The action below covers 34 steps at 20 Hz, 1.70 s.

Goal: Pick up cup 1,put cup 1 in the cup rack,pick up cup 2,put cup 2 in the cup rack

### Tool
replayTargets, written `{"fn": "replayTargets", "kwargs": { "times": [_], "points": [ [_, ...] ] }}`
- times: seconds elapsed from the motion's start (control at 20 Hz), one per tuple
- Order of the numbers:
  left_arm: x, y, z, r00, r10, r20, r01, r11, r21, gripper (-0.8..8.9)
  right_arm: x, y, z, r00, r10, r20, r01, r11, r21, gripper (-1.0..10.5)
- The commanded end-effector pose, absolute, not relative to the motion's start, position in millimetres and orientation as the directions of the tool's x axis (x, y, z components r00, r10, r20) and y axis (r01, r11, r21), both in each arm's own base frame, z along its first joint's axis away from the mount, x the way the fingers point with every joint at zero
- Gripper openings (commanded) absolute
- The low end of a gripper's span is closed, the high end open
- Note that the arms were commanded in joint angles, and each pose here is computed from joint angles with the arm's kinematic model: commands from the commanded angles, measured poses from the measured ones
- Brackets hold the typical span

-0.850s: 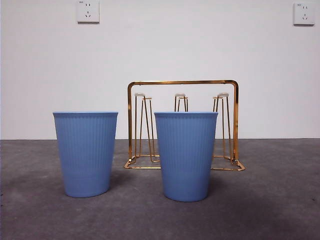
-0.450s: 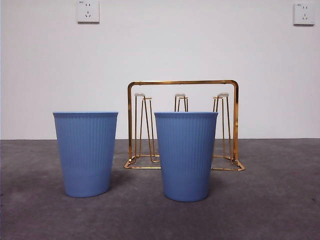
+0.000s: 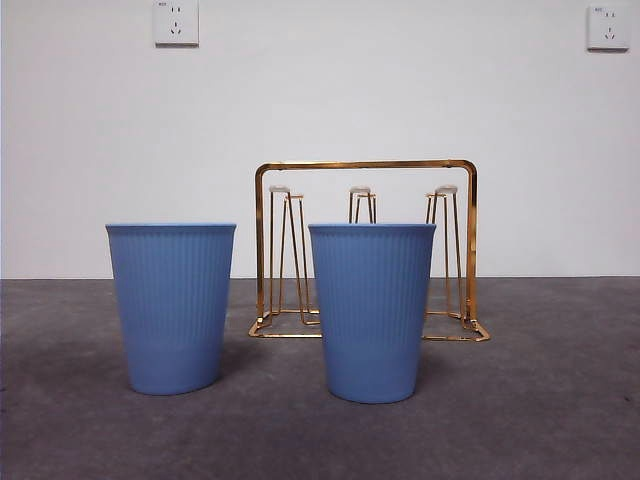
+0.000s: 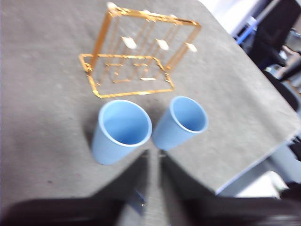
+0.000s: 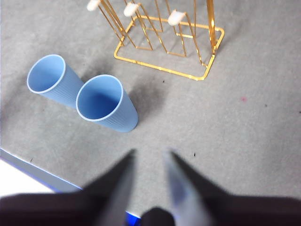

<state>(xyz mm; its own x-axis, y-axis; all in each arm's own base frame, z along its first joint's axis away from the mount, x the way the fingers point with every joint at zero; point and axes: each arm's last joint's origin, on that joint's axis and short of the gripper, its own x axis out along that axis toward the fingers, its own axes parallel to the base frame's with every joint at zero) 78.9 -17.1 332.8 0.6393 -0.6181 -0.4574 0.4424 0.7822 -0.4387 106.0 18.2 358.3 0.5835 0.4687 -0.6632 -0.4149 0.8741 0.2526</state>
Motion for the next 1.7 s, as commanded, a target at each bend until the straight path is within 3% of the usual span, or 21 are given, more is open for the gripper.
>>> {"fn": "replayTargets", "kwargs": {
  "times": [0.05, 0.3, 0.65, 0.95, 1.25, 1.35, 1.5, 1.7],
  "points": [
    [81.8, -18.0, 333.1, 0.618, -0.645, -0.45, 0.456, 0.76, -0.464, 6.56, 109.3, 18.6, 358.5, 0.576, 0.473, -0.667, -0.418, 0.871, 0.256, 5.4],
    [88.6, -21.4, 334.3, 0.584, -0.687, -0.433, 0.5, 0.724, -0.475, 6.59, 122.9, 22.4, 355.8, 0.509, 0.572, -0.643, -0.471, 0.811, 0.347, 5.4],
    [95.6, -25.4, 335.1, 0.559, -0.712, -0.425, 0.507, 0.699, -0.503, 6.58, 168.5, 42.1, 354.0, 0.399, 0.591, -0.701, -0.489, 0.784, 0.382, 5.3],
    [106.9, -29.7, 337.3, 0.488, -0.79, -0.371, 0.542, 0.607, -0.581, 6.58, 226.8, 97.4, 331.5, 0.313, 0.473, -0.823, -0.489, 0.824, 0.288, 5.3],
    [114.2, -34.0, 334.7, 0.406, -0.842, -0.355, 0.554, 0.536, -0.637, 6.58, 265.2, 156.6, 280.7, 0.202, 0.359, -0.911, -0.524, 0.825, 0.209, 5.3],
    [115.4, -36.6, 334.2, 0.374, -0.859, -0.35, 0.562, 0.51, -0.651, 6.58, 271.2, 169.1, 262.6, 0.157, 0.335, -0.929, -0.535, 0.82, 0.205, 4.1],
    [119.0, -40.2, 334.1, 0.335, -0.881, -0.335, 0.569, 0.472, -0.673, 6.58, 278.7, 179.0, 245.1, 0.129, 0.318, -0.939, -0.535, 0.82, 0.204, 3.8],
    [126.7, -45.2, 332.0, 0.305, -0.89, -0.34, 0.557, 0.456, -0.694, 6.58, 283.6, 186.0, 232.6, 0.11, 0.314, -0.943, -0.531, 0.821, 0.211, 1.5]
  ]
}}
